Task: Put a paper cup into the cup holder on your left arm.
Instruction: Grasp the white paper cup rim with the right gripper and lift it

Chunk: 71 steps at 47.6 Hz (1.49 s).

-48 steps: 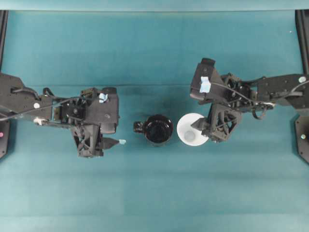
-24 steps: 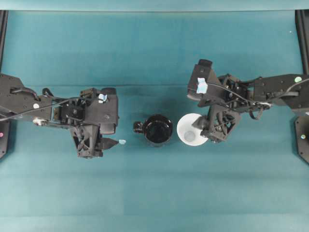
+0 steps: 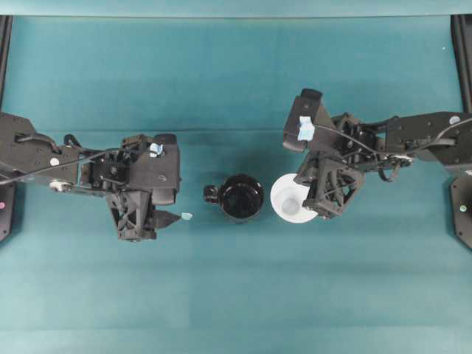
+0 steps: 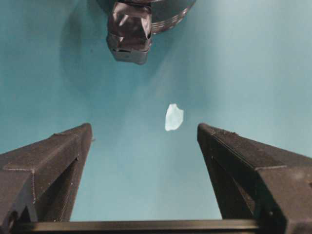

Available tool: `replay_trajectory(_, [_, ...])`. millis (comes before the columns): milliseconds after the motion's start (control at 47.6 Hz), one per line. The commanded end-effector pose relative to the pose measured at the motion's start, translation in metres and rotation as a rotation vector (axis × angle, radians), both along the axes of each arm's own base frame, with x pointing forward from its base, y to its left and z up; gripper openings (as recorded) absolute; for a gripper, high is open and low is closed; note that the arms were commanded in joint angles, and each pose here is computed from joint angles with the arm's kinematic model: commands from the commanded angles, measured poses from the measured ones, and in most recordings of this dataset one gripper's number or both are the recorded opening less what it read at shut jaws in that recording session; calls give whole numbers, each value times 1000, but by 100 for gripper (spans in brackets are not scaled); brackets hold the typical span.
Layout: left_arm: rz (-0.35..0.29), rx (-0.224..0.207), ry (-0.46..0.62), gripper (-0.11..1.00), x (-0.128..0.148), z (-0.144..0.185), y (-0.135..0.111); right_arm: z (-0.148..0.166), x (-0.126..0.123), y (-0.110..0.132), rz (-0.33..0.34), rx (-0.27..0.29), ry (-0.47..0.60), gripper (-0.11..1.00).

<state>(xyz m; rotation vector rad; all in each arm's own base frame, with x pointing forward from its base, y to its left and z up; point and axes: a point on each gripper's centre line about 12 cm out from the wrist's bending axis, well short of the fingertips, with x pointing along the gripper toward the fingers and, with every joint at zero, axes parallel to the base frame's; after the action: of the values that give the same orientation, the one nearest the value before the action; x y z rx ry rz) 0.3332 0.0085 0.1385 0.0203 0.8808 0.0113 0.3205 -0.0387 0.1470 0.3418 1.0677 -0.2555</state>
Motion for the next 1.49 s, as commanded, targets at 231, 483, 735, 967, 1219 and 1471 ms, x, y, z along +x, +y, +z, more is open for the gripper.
replay_trajectory(231, [-3,1,-23,91,3,6,-1,60,-9,2,-86,59,-59,-6])
replay_trajectory(483, [-3,1,-26,91,3,7,-1,120,3,2,-115,85,-155,-6])
replay_trajectory(735, [-2,-1,-21,91,2,6,-1,132,42,3,-97,83,-177,-6])
replay_trajectory(967, [-3,0,-17,91,-1,5,-1,114,66,2,-89,76,-136,-6])
replay_trajectory(1219, [-3,0,-14,91,-3,4,-1,87,78,0,-87,64,-91,-6])
replay_trajectory(1471, [-2,-1,-15,91,-4,4,-1,53,89,2,-76,61,-40,-6])
